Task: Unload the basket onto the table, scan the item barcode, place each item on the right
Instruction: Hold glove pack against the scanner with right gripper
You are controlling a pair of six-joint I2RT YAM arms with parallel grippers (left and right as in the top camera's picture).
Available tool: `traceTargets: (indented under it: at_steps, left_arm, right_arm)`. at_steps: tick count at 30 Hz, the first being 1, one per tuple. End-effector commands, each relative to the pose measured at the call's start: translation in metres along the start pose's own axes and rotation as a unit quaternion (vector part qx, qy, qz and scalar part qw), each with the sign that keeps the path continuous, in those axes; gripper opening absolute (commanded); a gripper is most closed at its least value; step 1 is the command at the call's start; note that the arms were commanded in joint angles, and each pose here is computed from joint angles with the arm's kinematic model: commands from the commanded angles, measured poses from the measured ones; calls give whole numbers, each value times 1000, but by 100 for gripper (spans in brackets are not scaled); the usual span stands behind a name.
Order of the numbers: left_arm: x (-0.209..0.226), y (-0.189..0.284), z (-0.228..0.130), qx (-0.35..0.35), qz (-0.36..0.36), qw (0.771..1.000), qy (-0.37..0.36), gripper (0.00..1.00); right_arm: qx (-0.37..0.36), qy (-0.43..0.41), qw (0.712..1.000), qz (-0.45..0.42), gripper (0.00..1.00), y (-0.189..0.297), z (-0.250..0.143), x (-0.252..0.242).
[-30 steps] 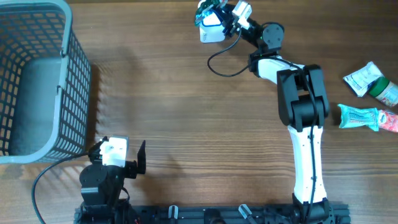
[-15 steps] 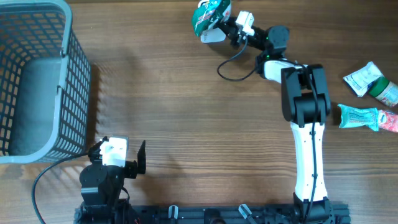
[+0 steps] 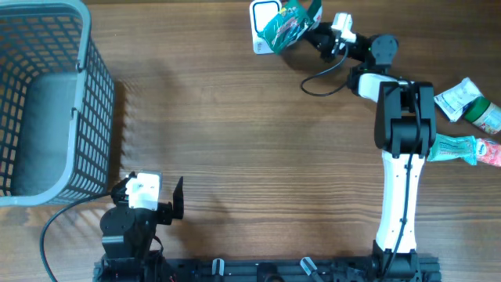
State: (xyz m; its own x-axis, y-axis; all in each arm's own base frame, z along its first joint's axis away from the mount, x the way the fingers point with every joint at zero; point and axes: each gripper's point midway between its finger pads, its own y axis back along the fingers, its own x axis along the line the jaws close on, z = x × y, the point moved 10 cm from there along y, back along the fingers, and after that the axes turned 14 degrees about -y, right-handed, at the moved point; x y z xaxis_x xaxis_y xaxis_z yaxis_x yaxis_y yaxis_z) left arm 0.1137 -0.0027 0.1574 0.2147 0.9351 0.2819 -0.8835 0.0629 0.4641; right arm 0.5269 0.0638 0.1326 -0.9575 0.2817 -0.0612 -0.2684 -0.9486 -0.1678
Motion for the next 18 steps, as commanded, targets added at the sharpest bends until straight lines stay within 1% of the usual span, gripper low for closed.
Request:
traceTargets:
  at_steps: [1,2,4,5,6,8,11,13,14,16,17,18]
  left_arm:
    - [-1,0,1,-5,-3,1000,-6,100]
    - [-1,0,1,-5,-3,1000,-6,100]
    - [-1,0,1,-5,-3,1000,-6,100]
    - [-1,0,1,-5,-3,1000,-6,100]
    - [-1,0,1,-5,-3,1000,-6,100]
    - [-1,0,1,-5,-3,1000,-6,100]
    - [-1,0,1,-5,-3,1000,-6,100]
    - [-1,0,1,-5,-3,1000,-6,100]
    - [-1,0,1,-5,-3,1000,-6,100]
    - [-1,0,1,-5,-3,1000,-6,100]
    - [-1,0,1,-5,-3,1000,-6,100]
    - [-1,0,1,-5,-3,1000,-6,100]
  right_arm:
    - [-74,-145,986,-30,4,-1,49,-4]
    - [-103,-201,973,-41,5,1,56,-6]
    - [-172,-362,915,-53,4,6,71,-14]
    - [-183,-388,902,-49,4,6,77,-14]
    - [-188,-407,893,-43,4,6,84,-13]
    - [-192,-426,884,-27,4,1,100,-10]
    - [-194,-470,861,9,4,-9,133,-1]
    - [-186,-516,835,38,5,-12,158,7]
    - [-171,-545,819,58,4,-14,178,15]
    - [-151,-560,810,79,4,-15,205,26]
    - [-141,-561,811,93,5,-16,229,37]
    - [-140,-552,816,100,4,-17,244,44]
